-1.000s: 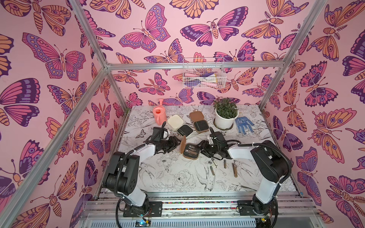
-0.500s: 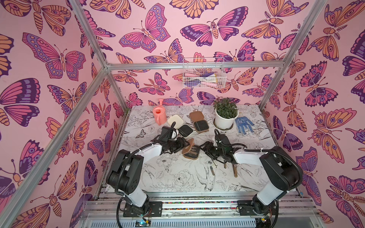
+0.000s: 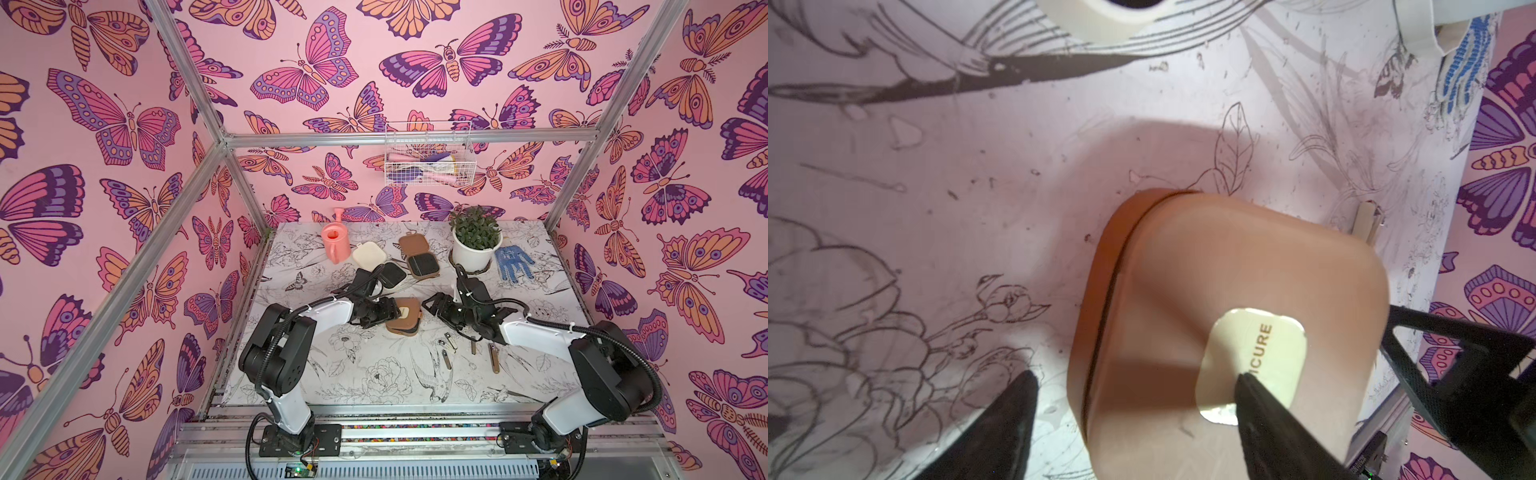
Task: Organize nail clipper sets
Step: Close the storage box at the center of the board.
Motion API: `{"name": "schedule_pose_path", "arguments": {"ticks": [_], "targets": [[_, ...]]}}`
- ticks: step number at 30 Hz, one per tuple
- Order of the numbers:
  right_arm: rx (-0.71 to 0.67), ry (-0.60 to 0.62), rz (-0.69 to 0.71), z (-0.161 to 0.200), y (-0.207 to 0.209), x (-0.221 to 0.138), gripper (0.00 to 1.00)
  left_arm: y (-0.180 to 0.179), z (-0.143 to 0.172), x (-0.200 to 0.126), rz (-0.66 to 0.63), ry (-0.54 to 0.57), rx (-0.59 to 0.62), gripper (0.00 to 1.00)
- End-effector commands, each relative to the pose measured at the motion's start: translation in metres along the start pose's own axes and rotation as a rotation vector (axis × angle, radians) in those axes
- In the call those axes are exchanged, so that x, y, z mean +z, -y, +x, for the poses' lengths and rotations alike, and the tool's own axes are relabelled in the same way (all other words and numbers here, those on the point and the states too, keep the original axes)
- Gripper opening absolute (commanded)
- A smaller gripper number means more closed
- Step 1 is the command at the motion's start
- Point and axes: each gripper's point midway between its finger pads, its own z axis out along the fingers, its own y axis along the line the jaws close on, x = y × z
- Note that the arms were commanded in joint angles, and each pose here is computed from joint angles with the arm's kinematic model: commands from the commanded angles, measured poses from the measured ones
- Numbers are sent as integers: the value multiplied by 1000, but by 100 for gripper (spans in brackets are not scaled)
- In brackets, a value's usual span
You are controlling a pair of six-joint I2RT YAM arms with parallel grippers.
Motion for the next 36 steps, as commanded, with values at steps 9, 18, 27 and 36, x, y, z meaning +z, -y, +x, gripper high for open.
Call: {"name": "schedule_pose_path", "arguments": {"ticks": [9, 18, 27, 36], "targets": [[9, -56, 28, 5, 6, 26, 75, -14, 8, 12, -184, -48, 75, 83], [20, -84, 21, 12, 0, 35, 61, -33, 25, 11, -364, -98, 128, 82], [42, -118, 25, 24, 0, 40, 54, -41, 32, 13, -410, -114, 129, 82], [52, -136, 33, 29, 4, 49, 48, -41, 34, 13, -414, -113, 127, 82]]}}
